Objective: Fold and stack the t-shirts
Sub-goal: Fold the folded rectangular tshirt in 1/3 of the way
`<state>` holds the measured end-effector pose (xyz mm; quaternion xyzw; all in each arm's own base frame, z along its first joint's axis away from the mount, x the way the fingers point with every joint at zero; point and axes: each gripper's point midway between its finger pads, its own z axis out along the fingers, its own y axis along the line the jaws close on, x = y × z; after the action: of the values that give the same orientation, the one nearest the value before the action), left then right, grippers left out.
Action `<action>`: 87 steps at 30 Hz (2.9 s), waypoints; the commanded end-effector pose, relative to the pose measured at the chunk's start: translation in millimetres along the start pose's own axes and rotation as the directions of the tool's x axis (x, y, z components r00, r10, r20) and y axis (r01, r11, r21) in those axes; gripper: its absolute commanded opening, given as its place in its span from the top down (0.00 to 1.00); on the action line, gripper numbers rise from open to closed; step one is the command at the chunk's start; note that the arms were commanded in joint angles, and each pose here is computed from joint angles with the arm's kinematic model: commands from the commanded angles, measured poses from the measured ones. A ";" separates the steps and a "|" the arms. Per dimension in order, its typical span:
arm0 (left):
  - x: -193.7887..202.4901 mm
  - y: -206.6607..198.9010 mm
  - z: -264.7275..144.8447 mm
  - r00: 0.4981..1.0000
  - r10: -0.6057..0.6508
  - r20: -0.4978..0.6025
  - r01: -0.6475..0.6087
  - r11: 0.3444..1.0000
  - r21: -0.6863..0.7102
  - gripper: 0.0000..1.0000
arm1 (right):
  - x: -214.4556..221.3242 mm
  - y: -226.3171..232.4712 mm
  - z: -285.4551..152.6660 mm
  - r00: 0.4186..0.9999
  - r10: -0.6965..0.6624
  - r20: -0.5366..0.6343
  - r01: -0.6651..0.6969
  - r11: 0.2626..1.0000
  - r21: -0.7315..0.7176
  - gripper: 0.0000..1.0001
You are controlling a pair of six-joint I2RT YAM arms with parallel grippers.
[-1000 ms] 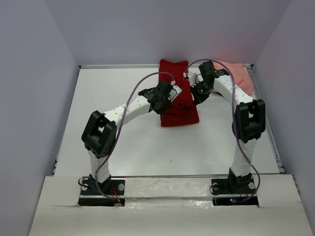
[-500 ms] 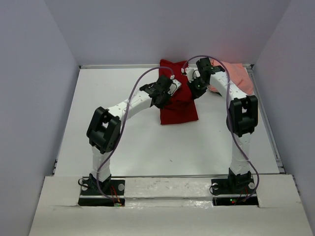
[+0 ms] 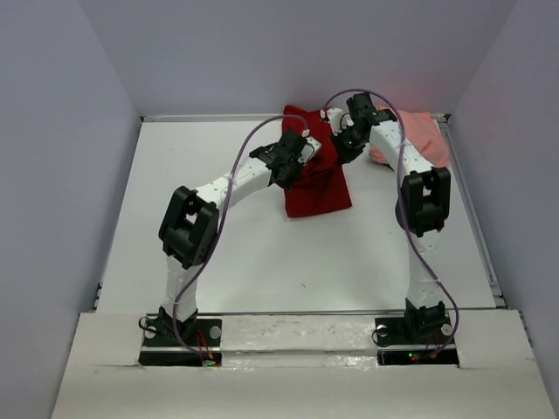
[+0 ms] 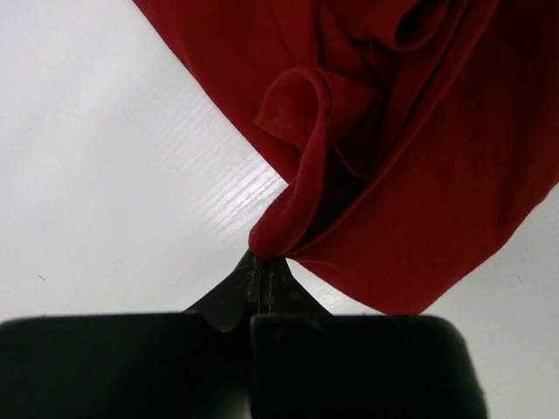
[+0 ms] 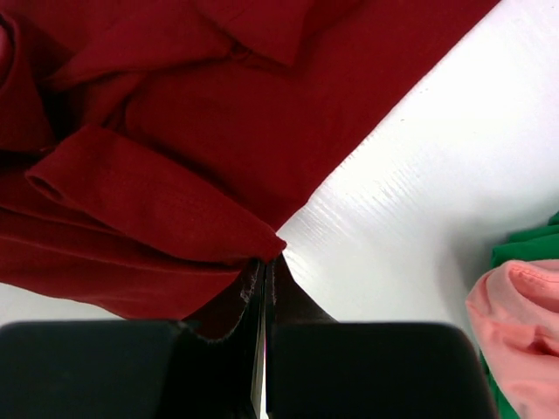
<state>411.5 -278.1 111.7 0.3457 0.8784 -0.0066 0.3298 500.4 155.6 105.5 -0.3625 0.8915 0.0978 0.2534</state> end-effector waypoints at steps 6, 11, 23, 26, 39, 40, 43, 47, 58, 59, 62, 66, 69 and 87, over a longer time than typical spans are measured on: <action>-29.6 33.2 0.4 0.998 -0.033 0.054 0.041 0.988 -0.146 1.00 | -17.6 -18.5 -6.3 0.999 -0.001 0.054 -0.001 0.999 0.054 1.00; -33.5 39.2 6.2 0.997 -0.052 0.057 0.061 0.984 -0.165 1.00 | -18.0 -17.6 0.4 0.998 0.006 0.060 -0.008 0.999 0.042 1.00; -30.8 39.6 25.8 0.998 -0.049 0.035 0.054 0.985 -0.165 1.00 | -20.5 -28.6 14.9 0.998 0.002 0.068 -0.005 0.999 0.046 1.00; -30.3 39.1 30.8 0.998 -0.046 0.032 0.050 0.985 -0.166 1.00 | -20.8 -31.3 20.8 0.998 0.000 0.068 -0.003 0.999 0.050 1.00; -39.9 50.4 57.6 0.999 -0.044 0.030 0.048 0.982 -0.183 1.00 | -28.8 -50.0 34.3 0.996 -0.012 0.086 0.005 0.996 0.086 1.00; -39.9 52.3 57.8 0.999 -0.040 0.025 0.044 0.980 -0.193 1.00 | -26.1 -55.3 33.6 0.996 -0.005 0.085 -0.003 0.996 0.093 1.00; -42.7 59.0 58.2 0.999 -0.035 0.024 0.040 0.975 -0.220 1.00 | -27.3 -56.8 34.6 0.996 -0.006 0.090 -0.004 0.995 0.100 1.00; -38.1 67.1 61.9 0.999 -0.034 0.007 0.035 0.967 -0.254 0.92 | -24.7 -63.4 34.1 0.996 -0.002 0.089 -0.008 0.994 0.113 0.92; -29.9 82.2 61.1 0.999 -0.038 -0.016 0.031 0.941 -0.337 0.07 | -25.0 -66.0 31.7 0.996 0.002 0.090 -0.014 0.991 0.131 0.00; -30.7 83.5 59.8 0.999 -0.040 -0.013 0.033 0.939 -0.343 0.01 | -24.4 -66.1 32.0 0.996 0.003 0.088 -0.015 0.991 0.132 0.00; -35.7 90.4 51.0 0.999 -0.039 -0.002 0.036 0.926 -0.377 0.01 | -27.3 -69.0 24.8 0.996 -0.002 0.092 -0.012 0.988 0.153 0.00; -54.6 107.9 22.2 0.999 -0.025 0.041 0.040 0.899 -0.435 0.01 | -40.6 -68.8 -0.1 0.992 -0.017 0.129 -0.007 0.984 0.177 0.00; -72.3 123.7 -7.6 0.996 -0.038 0.086 0.075 0.875 -0.479 0.01 | -55.6 -60.7 -33.7 0.984 -0.028 0.177 -0.004 0.985 0.174 0.00; 21.5 252.1 -134.9 0.912 -0.320 0.258 0.409 0.767 -0.495 0.01 | 5.9 59.3 -89.3 0.922 -0.371 0.112 0.357 0.926 0.125 0.00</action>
<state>485.3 -81.3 251.8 0.1101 0.8593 0.1954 0.4597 425.4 164.3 207.4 -0.4535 0.8127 0.0887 0.3549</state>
